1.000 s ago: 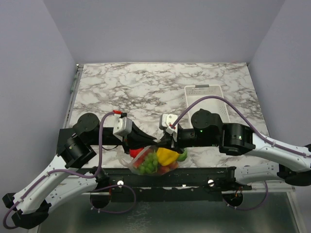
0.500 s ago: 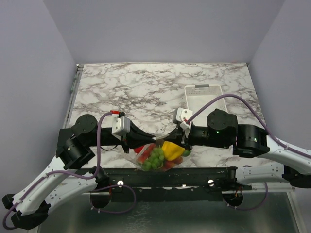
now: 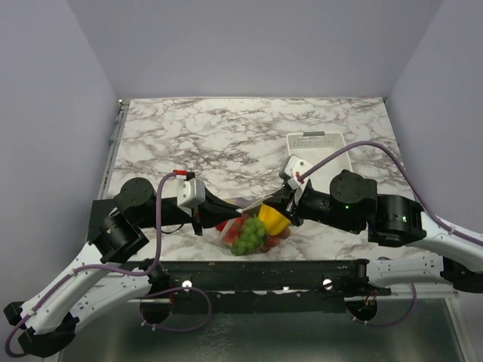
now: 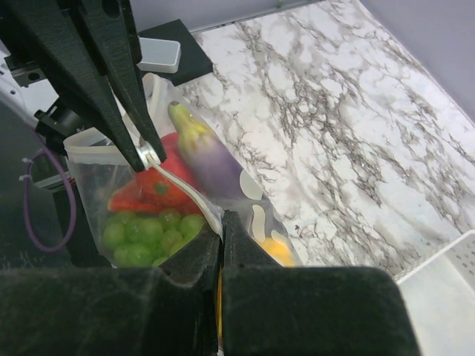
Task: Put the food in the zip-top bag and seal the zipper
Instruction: Zip the zipper food storage bag at the center of the board.
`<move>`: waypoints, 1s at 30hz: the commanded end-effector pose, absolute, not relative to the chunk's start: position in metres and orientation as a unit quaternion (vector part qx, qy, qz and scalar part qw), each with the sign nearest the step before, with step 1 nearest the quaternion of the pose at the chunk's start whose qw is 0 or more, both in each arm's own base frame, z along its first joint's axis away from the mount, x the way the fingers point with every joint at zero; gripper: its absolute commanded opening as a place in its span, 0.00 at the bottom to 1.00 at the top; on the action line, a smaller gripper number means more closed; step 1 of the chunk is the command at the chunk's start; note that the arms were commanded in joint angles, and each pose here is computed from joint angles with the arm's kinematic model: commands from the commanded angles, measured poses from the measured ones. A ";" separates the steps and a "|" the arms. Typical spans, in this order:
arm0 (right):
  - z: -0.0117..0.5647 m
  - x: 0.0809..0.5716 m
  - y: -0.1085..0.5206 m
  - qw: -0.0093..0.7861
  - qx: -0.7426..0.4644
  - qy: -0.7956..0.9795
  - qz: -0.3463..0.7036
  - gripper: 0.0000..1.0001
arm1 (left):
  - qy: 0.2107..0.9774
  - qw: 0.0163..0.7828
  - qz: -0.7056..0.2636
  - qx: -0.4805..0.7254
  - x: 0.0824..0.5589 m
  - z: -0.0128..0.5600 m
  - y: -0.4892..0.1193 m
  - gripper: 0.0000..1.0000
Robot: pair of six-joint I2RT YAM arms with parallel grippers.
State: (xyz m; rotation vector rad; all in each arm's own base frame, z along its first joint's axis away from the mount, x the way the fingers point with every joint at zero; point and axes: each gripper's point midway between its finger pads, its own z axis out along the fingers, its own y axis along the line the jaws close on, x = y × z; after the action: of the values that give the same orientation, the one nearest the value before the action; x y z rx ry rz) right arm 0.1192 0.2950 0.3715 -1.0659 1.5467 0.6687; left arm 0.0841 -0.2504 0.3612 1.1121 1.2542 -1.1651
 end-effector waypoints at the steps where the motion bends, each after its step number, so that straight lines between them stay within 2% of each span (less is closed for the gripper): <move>1: 0.403 0.146 0.262 0.607 -0.364 0.663 0.244 0.01 | 0.538 0.508 -0.484 0.468 0.079 0.349 -0.245 0.00; 30: 0.403 0.190 0.203 0.668 -0.218 0.703 0.114 0.01 | 0.563 0.522 -0.462 0.444 0.083 0.345 -0.232 0.00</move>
State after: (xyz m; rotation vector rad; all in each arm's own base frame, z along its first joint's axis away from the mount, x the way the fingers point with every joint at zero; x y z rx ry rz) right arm 0.1649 0.2505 0.3728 -0.7533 1.6260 0.3920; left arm 0.0956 -0.2414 0.3547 1.0515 1.3094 -1.0843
